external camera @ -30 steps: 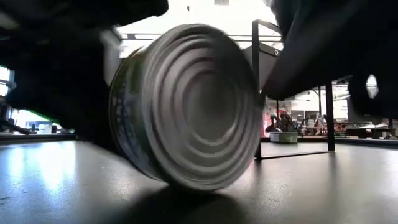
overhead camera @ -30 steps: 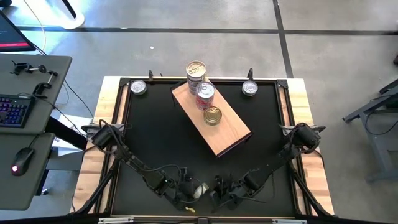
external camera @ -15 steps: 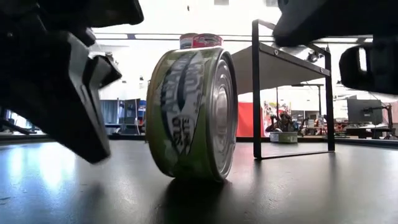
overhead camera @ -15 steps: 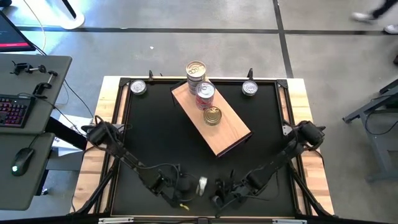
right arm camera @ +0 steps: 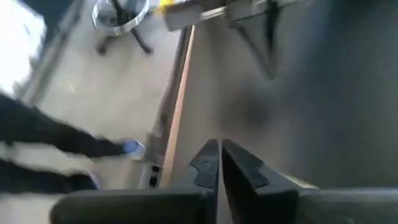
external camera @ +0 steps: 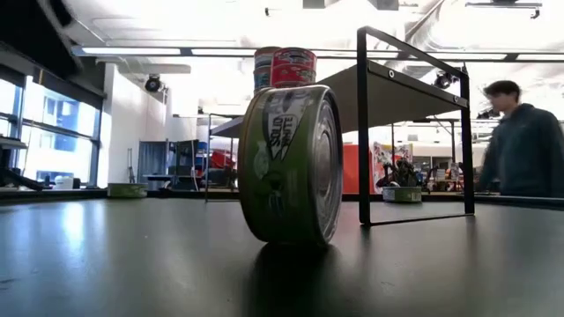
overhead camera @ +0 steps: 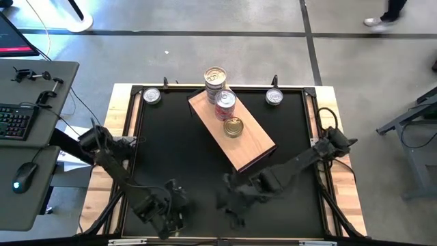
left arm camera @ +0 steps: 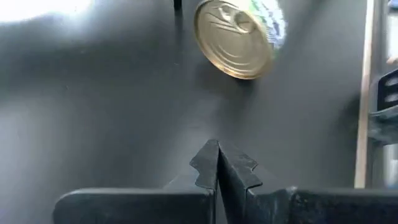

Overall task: Stack canned seafood by type on shelf
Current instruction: Stack the green tuna can on top of the green tuna can on the shelf

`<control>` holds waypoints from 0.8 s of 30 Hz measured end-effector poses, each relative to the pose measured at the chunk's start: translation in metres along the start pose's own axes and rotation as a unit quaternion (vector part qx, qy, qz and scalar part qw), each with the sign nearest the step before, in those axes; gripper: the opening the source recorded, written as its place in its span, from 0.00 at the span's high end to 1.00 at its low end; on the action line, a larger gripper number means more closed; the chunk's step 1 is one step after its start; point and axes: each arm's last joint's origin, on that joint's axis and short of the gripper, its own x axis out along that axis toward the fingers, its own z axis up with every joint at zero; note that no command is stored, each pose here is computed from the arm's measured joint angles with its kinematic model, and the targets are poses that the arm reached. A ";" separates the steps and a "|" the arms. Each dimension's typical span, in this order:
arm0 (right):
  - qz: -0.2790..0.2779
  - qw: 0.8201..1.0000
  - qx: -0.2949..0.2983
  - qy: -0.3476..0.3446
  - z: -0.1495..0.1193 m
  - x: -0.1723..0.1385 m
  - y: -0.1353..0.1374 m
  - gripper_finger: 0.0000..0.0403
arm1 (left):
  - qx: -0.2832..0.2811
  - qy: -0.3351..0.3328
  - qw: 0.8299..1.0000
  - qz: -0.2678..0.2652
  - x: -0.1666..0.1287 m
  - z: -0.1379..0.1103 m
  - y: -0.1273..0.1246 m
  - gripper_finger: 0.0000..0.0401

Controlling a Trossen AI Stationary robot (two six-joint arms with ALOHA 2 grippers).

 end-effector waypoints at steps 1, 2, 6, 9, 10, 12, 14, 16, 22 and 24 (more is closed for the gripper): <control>-0.001 1.000 -0.029 0.005 0.008 -0.001 -0.004 0.96 | -0.015 -0.005 1.000 -0.003 -0.004 -0.003 -0.002 1.00; 0.001 0.998 -0.055 0.008 0.016 -0.003 -0.007 0.93 | -0.030 -0.012 0.999 -0.006 -0.007 -0.006 -0.004 1.00; 0.018 0.986 -0.155 0.057 0.031 -0.003 -0.018 0.76 | -0.090 -0.037 0.995 -0.024 -0.019 -0.017 -0.013 1.00; 0.021 0.971 -0.215 0.106 0.028 0.006 -0.021 0.59 | -0.126 -0.052 0.990 -0.031 -0.026 -0.023 -0.016 1.00; 0.021 0.965 -0.233 0.116 0.027 0.008 -0.022 0.52 | -0.136 -0.056 0.989 -0.032 -0.027 -0.024 -0.017 1.00; 0.019 0.954 -0.263 0.141 0.022 0.015 -0.023 0.40 | -0.153 -0.059 0.986 -0.036 -0.029 -0.026 -0.018 1.00; 0.007 0.943 -0.287 0.167 0.015 0.023 -0.026 0.30 | -0.164 -0.058 0.984 -0.039 -0.031 -0.028 -0.018 1.00; 0.004 0.931 -0.306 0.197 0.007 0.031 -0.028 0.23 | -0.174 -0.059 0.982 -0.040 -0.031 -0.028 -0.019 1.00; 0.009 0.908 -0.347 0.237 -0.005 0.047 -0.032 0.18 | -0.181 -0.060 0.981 -0.038 -0.030 -0.027 -0.018 1.00; 0.015 0.901 -0.359 0.244 -0.009 0.055 -0.033 0.18 | -0.179 -0.061 0.981 -0.036 -0.029 -0.026 -0.017 1.00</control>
